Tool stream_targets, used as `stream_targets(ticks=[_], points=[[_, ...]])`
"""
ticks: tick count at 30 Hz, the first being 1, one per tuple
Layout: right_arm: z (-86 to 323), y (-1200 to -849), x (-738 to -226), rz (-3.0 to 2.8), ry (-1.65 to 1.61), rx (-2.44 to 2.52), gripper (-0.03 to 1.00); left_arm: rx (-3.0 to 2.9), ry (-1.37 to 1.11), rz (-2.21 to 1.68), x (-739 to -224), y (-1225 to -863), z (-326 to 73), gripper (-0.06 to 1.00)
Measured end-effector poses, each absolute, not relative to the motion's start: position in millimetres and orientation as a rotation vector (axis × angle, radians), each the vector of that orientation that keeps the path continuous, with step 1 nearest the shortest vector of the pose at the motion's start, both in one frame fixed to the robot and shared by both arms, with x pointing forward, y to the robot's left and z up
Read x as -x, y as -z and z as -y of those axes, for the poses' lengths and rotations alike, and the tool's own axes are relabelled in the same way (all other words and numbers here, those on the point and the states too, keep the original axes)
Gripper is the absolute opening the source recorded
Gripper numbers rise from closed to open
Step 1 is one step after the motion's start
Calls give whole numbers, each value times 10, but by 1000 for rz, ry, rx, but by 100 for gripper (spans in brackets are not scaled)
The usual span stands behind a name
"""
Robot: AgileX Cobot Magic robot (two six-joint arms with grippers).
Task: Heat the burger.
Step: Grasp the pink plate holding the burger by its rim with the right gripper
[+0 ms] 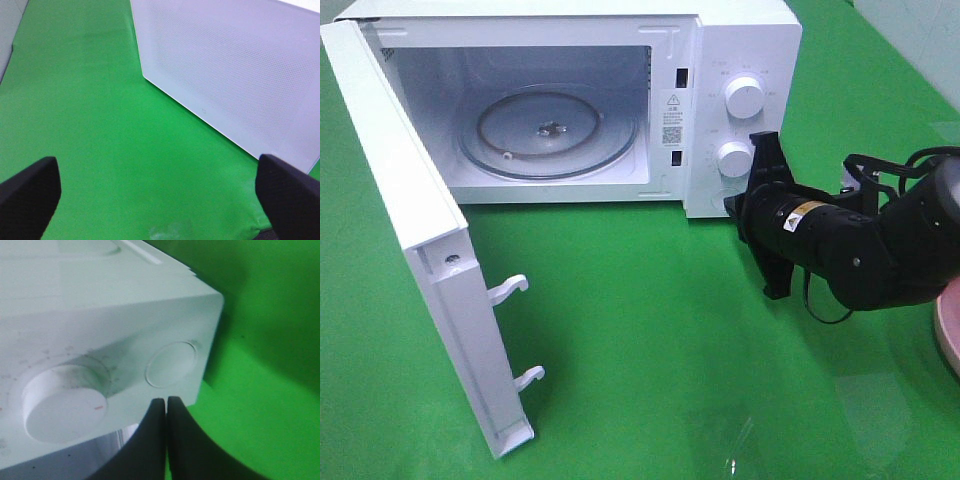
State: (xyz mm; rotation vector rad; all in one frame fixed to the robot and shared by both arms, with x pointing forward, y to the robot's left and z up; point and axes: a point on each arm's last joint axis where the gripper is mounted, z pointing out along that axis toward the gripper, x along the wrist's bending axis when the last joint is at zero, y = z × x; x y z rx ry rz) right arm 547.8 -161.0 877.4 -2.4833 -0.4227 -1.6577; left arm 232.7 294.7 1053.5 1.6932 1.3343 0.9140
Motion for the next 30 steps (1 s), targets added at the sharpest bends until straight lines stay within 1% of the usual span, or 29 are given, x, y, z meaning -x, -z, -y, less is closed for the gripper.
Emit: stream_targets(ticks=[7,12,14,21,22,25,26,29,30], points=[[1640,-8823,-5270,624,1529,2535,2,-1693,-914,-1334,-2327,-10535,-2947,98],[1645,-8877,-5226,750,1490,2559,3,-1693,-914,-1334,-2327,-10535,-2947,98],[1660,-8949,-5163,979,1416,2597,3,-1693,-914,-1334,-2327,-10535,-2947,98],[1687,-9123,-5073,1384,1375,2558,4,-1693,-914,-1334,-2327,-10535,-2947,98],[1696,-9194,-5045,1517,1375,2523,5,-1693,-914,-1334,-2327,-10535,-2947,98],[1705,-9269,-5018,1646,1380,2481,6,-1693,-914,-1334,-2327,-10535,-2947,98],[1719,-9340,-4977,1795,1366,2430,6,-1693,-914,-1334,-2327,-10535,-2947,98],[1733,-9407,-4940,1902,1353,2387,7,-1693,-914,-1334,-2327,-10535,-2947,98],[1744,-9448,-4900,2006,1301,2347,8,-1693,-914,-1334,-2327,-10535,-2947,98]])
